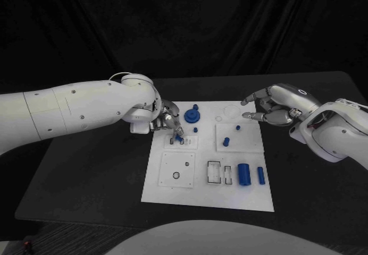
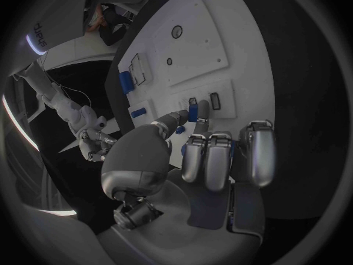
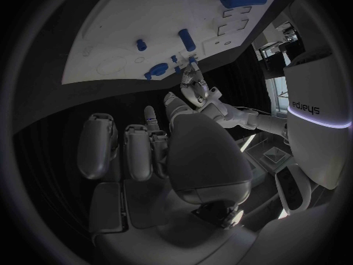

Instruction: Assemble the parts on the task board

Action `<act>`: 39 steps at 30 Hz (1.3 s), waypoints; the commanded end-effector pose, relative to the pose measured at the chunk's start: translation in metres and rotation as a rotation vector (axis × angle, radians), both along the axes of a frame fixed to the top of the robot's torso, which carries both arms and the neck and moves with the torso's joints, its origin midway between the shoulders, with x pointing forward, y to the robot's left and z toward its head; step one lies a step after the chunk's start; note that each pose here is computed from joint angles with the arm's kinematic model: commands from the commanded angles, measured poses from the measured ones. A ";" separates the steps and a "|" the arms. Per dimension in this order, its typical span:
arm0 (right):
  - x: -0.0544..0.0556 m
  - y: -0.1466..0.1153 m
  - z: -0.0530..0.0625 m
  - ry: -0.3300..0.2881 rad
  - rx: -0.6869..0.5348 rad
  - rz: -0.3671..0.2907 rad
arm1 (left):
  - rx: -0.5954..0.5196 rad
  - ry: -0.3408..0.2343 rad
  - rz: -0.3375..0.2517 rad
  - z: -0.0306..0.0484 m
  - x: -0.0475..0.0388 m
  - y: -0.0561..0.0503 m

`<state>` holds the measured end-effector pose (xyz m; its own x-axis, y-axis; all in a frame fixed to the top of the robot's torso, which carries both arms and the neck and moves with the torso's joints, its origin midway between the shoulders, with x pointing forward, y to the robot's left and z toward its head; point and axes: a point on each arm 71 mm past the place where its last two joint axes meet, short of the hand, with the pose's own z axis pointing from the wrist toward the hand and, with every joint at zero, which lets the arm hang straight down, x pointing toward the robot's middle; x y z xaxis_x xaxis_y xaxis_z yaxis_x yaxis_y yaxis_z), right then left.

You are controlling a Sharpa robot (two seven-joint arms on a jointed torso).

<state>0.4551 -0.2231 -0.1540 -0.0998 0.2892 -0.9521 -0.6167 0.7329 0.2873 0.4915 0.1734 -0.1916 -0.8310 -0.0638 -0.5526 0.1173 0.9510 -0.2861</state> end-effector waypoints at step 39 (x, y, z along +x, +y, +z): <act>0.001 -0.001 -0.005 0.032 -0.020 -0.011 | -0.006 0.016 0.019 -0.0123 -0.0094 0.000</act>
